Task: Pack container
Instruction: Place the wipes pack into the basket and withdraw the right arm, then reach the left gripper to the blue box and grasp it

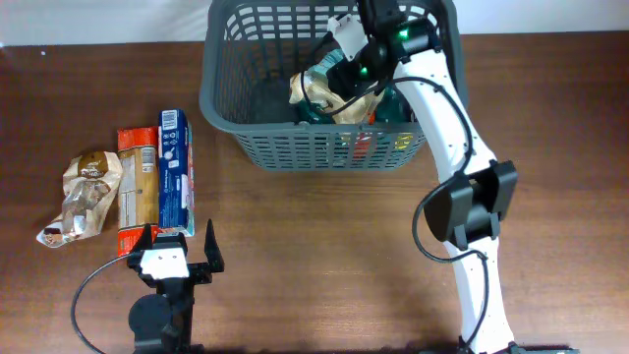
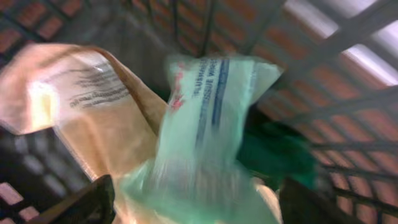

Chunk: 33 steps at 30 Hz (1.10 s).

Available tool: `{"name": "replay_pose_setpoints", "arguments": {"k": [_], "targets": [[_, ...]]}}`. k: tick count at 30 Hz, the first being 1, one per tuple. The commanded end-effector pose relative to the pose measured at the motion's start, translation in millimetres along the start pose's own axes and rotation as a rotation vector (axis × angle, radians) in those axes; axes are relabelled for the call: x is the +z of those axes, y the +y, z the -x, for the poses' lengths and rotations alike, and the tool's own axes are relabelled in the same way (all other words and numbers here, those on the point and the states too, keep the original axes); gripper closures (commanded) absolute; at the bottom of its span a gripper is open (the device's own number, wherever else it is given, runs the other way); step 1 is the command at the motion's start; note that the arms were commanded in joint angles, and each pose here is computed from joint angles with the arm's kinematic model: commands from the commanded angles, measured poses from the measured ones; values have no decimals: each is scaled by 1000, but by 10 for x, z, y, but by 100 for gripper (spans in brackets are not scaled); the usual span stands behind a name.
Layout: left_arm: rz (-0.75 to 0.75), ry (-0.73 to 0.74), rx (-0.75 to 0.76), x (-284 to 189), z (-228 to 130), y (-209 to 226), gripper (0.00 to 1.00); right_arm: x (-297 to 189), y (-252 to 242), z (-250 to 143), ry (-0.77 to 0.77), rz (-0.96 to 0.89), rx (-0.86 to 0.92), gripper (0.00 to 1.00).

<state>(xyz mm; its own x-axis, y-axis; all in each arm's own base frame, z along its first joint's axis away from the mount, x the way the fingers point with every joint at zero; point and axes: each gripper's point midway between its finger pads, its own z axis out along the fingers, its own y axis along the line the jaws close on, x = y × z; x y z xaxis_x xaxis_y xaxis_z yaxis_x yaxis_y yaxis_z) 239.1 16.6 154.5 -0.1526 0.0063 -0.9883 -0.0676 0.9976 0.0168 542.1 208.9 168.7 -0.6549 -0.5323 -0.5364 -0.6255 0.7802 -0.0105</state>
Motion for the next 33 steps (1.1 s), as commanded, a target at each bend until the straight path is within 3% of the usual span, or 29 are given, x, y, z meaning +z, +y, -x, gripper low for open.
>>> {"name": "replay_pose_setpoints", "arguments": {"k": [1,3,8,11,15,21,28,33], "targets": [[-9,2,-5,7,-26,-17,1,-1275,-165,515,-248,-116,31,17],[-9,2,-5,7,-26,-17,1,-1758,-251,576,-326,-160,37,10],[-9,2,-5,7,-26,-17,1,-2937,-653,389,-479,-300,153,7],[-9,2,-5,7,-26,-17,1,-3539,-1153,-46,-517,-429,311,5],[-9,2,-5,7,-26,-17,1,-3898,-1676,-649,-479,-558,454,4],[-9,2,-5,7,-26,-17,1,-3672,-2137,-1491,-344,-551,786,4],[21,1,-1,6,-22,36,1,-2643,-2061,-2223,-65,-356,950,1],[24,-83,-110,-11,201,50,1,-2352,-2001,-2440,7,-315,985,1]]}}
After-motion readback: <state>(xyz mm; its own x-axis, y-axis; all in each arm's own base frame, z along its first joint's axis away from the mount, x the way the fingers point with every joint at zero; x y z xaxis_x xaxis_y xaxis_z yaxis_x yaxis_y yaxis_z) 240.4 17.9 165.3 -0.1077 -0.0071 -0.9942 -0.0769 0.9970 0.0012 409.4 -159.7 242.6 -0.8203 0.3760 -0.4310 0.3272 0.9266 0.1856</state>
